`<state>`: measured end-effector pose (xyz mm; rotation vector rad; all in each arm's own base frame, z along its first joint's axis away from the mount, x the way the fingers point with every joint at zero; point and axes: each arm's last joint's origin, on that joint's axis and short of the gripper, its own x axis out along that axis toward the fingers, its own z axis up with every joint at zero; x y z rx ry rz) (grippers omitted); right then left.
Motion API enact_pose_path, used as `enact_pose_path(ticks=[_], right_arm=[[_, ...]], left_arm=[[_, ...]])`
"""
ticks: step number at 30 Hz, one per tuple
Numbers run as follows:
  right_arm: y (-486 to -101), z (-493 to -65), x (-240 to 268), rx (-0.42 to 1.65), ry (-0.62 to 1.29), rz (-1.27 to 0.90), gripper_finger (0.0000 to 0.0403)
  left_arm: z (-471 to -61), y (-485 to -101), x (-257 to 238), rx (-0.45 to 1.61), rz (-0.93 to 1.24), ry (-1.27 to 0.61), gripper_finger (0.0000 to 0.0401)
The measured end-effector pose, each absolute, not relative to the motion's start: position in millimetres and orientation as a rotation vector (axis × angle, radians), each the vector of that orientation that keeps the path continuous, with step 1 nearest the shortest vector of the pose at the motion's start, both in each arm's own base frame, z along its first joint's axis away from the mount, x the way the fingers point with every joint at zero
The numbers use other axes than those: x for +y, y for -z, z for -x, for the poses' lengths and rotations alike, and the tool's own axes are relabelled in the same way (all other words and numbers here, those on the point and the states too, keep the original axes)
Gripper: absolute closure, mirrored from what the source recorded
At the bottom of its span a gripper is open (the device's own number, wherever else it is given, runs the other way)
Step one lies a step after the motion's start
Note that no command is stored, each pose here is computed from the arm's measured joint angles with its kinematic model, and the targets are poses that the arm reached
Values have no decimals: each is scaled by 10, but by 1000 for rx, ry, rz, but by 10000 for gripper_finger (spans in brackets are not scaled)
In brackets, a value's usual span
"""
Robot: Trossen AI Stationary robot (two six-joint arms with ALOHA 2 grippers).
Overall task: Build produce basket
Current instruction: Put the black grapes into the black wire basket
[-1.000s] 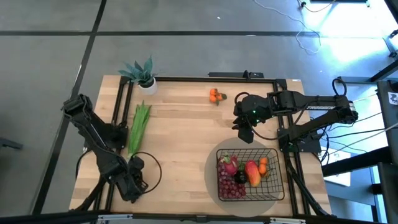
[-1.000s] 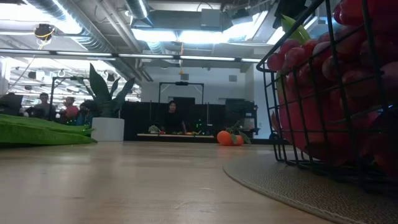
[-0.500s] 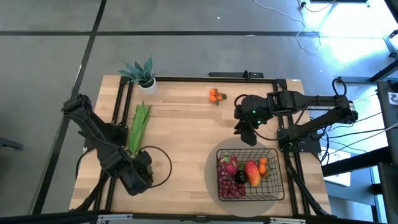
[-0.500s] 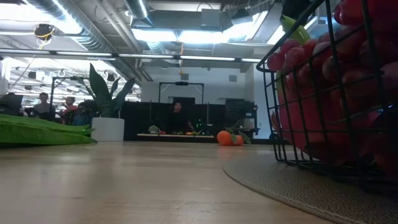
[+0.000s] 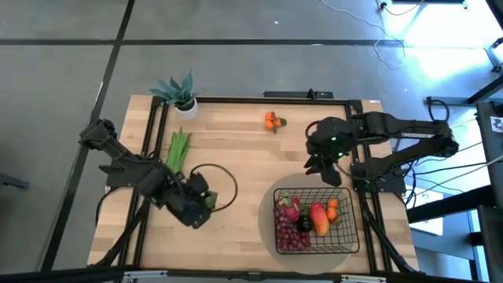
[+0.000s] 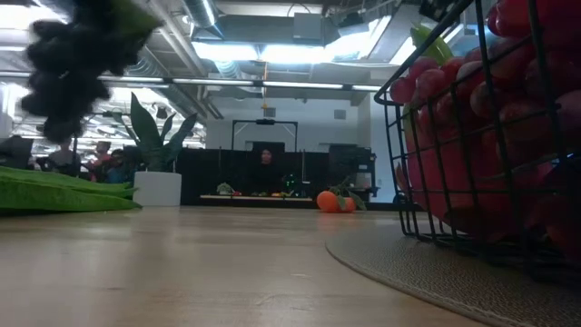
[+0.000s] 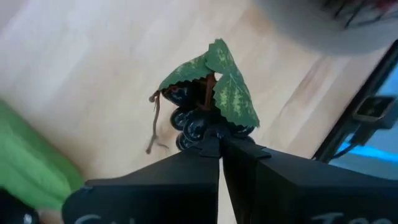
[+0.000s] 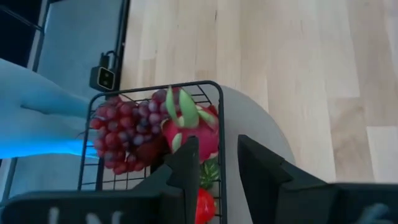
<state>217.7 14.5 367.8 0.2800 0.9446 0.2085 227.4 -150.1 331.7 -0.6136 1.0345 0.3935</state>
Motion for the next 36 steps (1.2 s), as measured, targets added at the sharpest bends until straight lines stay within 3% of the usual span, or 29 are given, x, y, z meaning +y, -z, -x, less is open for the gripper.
enact_pose_path(ticks=[13, 24, 36], right_arm=[[-3946, -1734, 132, 798, -237, -241, 308], [-4045, -1504, 122, 725, -253, -177, 308], [-4064, -1431, 104, 706, -222, -108, 308]], left_arm=[[-2629, -4017, -1202, 627, 441, -252, 401], [-3076, -4186, -1142, 359, 294, -44, 401], [-3455, -4122, -1160, 236, 224, 116, 401]])
